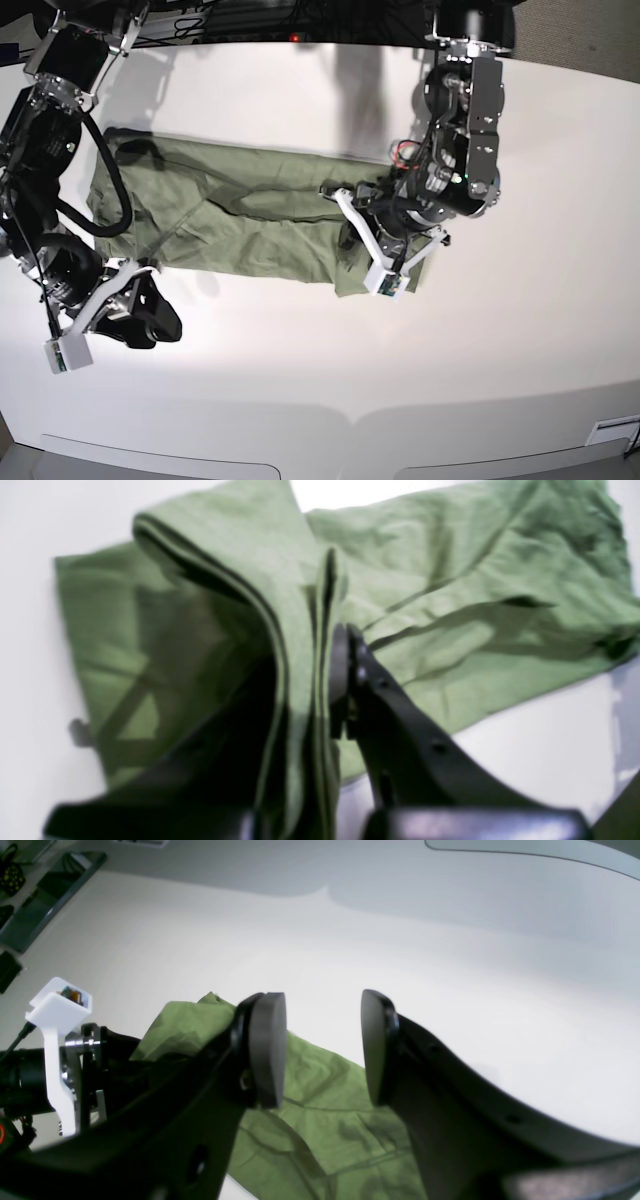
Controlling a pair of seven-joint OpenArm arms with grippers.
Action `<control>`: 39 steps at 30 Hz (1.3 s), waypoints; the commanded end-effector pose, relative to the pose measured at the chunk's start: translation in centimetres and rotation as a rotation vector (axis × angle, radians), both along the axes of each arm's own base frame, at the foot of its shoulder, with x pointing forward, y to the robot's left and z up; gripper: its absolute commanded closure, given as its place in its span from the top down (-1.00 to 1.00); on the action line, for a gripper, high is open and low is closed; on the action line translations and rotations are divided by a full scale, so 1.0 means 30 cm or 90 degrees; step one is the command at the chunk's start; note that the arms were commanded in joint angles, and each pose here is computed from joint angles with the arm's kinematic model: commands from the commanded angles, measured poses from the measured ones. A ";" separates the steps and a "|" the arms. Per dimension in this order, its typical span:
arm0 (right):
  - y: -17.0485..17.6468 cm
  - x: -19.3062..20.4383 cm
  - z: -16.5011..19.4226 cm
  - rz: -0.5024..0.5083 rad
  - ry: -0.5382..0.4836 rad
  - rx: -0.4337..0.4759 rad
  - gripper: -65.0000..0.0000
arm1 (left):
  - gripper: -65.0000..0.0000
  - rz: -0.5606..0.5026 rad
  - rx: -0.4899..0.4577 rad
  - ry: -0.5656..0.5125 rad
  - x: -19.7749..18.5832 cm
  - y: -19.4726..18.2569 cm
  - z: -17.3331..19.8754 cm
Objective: Fold the T-shirt properly
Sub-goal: 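Drag the strip's end with the left gripper toward the right gripper, then fold the strip's end over onto the middle with the left gripper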
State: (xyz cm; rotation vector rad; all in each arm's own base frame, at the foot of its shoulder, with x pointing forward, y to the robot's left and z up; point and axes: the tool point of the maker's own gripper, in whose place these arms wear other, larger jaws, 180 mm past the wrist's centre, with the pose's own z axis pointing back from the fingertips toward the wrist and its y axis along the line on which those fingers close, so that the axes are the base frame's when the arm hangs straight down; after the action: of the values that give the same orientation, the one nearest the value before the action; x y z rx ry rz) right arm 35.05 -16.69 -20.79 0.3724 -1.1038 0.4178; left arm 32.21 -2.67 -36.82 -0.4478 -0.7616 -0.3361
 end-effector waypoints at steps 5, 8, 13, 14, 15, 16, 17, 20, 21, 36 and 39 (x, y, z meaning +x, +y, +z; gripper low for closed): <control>0.004 0.012 0.060 0.008 -0.040 0.005 -0.23 | -1.00 -0.001 -0.023 -0.035 0.033 -0.021 0.057; 0.004 0.012 0.060 0.008 -0.040 0.005 -0.23 | -1.00 -0.001 -0.026 -0.036 0.033 -0.023 0.058; 0.004 0.012 0.060 0.008 -0.039 0.005 -0.23 | -0.30 0.010 -0.046 -0.073 0.058 -0.027 0.091; 0.004 0.012 0.060 0.008 -0.040 0.005 -0.23 | -0.11 0.013 -0.051 -0.082 0.064 -0.028 0.099; 0.004 0.012 0.060 0.008 -0.040 0.005 -0.23 | 0.03 0.014 -0.054 -0.087 0.067 -0.029 0.104; 0.004 0.012 0.060 0.008 -0.040 0.005 -0.23 | 0.13 0.015 -0.056 -0.088 0.068 -0.029 0.105; 0.004 0.012 0.060 0.008 -0.040 0.005 -0.23 | 0.18 0.014 -0.062 -0.086 0.066 -0.032 0.107; 0.004 0.012 0.060 0.007 -0.040 0.005 -0.23 | 0.20 0.011 -0.082 -0.076 0.059 -0.046 0.112; 0.004 0.012 0.060 0.008 -0.040 0.005 -0.23 | 0.20 0.010 -0.089 -0.075 0.058 -0.049 0.115; 0.004 0.013 0.063 0.007 -0.042 0.006 -0.23 | 0.19 0.010 -0.016 -0.134 0.098 -0.014 0.099; 0.004 0.013 0.063 0.007 -0.042 0.006 -0.23 | 0.19 0.057 0.036 -0.112 0.115 0.035 0.010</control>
State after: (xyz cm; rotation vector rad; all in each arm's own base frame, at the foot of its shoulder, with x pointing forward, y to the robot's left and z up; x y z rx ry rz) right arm 35.05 -16.68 -20.76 0.3731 -1.1048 0.4181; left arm 34.73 -1.08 -38.15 -0.3090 -0.8826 -0.3116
